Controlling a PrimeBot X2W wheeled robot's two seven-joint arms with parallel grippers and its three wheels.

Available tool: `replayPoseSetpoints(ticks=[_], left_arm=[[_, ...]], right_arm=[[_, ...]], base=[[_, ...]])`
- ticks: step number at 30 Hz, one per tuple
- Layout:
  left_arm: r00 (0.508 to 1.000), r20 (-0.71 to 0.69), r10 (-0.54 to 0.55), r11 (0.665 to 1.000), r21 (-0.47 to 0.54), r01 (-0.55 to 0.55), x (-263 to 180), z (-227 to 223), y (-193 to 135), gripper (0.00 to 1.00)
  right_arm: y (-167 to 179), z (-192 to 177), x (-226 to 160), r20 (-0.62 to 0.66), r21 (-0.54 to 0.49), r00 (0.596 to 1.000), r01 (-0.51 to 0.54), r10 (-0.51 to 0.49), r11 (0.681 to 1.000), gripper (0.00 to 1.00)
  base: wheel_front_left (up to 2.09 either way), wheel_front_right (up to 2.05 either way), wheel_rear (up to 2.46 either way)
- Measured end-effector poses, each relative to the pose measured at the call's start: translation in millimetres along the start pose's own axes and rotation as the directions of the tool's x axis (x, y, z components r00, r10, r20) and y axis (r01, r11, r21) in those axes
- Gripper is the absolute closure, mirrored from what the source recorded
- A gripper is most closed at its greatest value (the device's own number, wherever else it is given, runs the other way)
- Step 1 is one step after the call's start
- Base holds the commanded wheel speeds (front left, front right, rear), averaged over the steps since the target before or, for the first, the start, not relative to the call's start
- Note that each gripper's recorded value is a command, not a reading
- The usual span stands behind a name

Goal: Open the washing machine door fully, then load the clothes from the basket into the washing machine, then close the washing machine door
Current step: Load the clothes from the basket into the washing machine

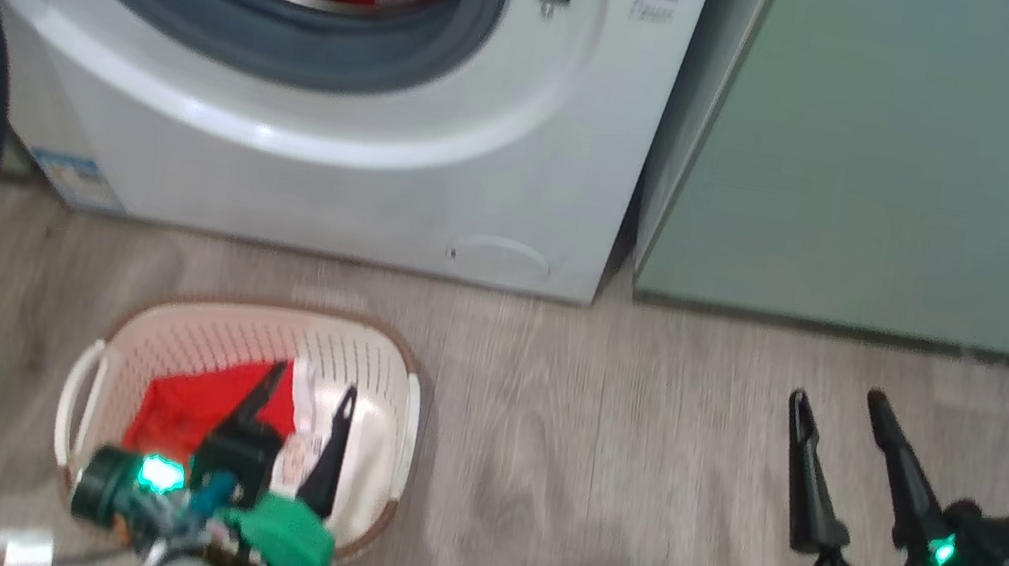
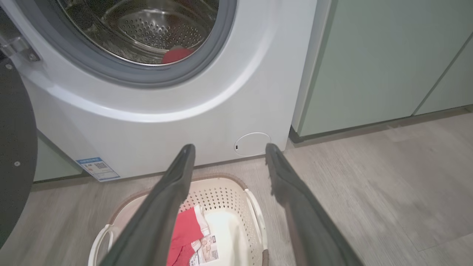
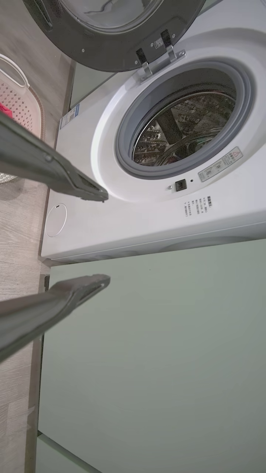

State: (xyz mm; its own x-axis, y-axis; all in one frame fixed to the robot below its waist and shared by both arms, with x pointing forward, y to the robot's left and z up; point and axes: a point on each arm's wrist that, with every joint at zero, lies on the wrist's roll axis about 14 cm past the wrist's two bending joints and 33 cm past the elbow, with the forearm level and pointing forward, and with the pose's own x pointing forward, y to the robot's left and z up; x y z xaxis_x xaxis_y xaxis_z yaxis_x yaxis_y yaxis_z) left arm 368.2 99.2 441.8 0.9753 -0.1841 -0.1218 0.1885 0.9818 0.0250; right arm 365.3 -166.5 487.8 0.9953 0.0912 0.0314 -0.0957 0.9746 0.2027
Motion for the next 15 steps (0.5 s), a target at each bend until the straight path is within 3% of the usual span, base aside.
replayPoseSetpoints(ticks=[6,13,15], left_arm=[[0.98,-0.199,-0.012,0.999,0.027,0.018,28,-62,9,0.0],[0.901,-0.431,-0.045,0.995,0.063,0.08,47,-138,19,0.0],[0.856,-0.511,-0.073,0.989,0.075,0.129,52,-162,20,0.0]], right_arm=[[-4,-14,28,-0.031,-0.005,1.0,-0.006,0.006,1.0,0.0],[-15,-45,51,-0.102,-0.008,0.995,0.009,-0.009,1.0,0.0],[-19,-55,57,-0.123,-0.01,0.992,0.014,-0.015,1.0,0.0]], base=[[0.0,0.0,0.0],[0.0,0.0,0.0],[0.0,0.0,0.0]])
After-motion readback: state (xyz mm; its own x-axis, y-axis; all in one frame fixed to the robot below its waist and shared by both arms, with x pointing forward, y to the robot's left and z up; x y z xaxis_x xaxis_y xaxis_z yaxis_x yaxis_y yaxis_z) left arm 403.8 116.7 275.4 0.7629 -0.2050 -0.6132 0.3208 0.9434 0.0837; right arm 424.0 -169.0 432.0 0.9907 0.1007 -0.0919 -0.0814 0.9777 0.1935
